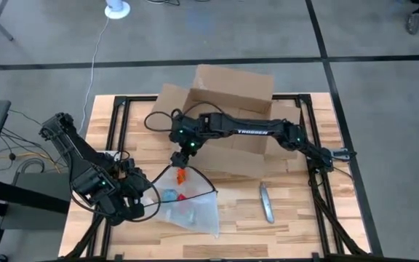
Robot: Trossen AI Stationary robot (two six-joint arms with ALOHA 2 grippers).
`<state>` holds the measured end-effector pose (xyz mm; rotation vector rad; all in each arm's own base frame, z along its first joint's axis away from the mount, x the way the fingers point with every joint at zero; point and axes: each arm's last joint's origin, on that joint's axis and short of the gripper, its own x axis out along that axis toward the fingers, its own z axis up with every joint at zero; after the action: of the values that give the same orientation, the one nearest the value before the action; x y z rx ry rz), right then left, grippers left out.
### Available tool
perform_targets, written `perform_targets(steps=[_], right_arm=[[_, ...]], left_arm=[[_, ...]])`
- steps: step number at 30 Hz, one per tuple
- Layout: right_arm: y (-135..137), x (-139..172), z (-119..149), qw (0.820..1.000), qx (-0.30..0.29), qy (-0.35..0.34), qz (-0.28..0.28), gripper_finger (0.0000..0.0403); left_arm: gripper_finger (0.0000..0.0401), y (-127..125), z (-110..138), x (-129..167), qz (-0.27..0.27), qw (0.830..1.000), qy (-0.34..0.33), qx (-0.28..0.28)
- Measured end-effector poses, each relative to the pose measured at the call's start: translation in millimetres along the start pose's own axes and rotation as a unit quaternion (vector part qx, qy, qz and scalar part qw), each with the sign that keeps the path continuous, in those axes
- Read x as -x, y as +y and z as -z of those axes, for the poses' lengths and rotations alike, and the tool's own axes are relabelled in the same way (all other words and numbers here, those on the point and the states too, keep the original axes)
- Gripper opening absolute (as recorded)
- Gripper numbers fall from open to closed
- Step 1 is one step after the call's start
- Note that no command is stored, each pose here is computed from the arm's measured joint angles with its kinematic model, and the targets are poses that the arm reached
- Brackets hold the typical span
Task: Unpack boxes
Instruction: Close the transparent zip bag
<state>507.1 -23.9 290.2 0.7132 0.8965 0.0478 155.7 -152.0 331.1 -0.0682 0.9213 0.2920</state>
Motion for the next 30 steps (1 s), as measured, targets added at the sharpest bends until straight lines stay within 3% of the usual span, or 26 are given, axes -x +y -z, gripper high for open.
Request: perform_targets(steps=[5, 11, 16, 19, 25, 30], right_arm=[[0, -1, 1, 1.000, -0.001, 0.003, 0.001, 0.0249], [2, 3, 0, 0.993, 0.116, -0.002, 0.002, 0.0249], [6, 5, 3, 0.954, 0.298, 0.004, 0.003, 0.0249], [9, 3, 5, 0.928, 0.372, 0.007, 0.005, 0.0249], [10, -3, 5, 0.900, 0.433, -0.009, 0.057, 0.0249], [6, -9, 2, 0.896, 0.439, -0.025, 0.065, 0.0248]], left_arm=[[0.0000, 0, 0, 0, 0.000, 1.000, 0.000, -0.001], [0.0000, 0, 0, 0, 0.000, 1.000, 0.000, -0.004], [0.0000, 0, 0, 0, 0.000, 1.000, 0.001, -0.004], [0.0000, 0, 0, 0, 0.002, 1.000, 0.004, 0.001], [0.0000, 0, 0, 0, 0.004, 1.000, 0.007, 0.006], [0.0000, 0, 0, 0, 0.004, 1.000, 0.008, 0.008]])
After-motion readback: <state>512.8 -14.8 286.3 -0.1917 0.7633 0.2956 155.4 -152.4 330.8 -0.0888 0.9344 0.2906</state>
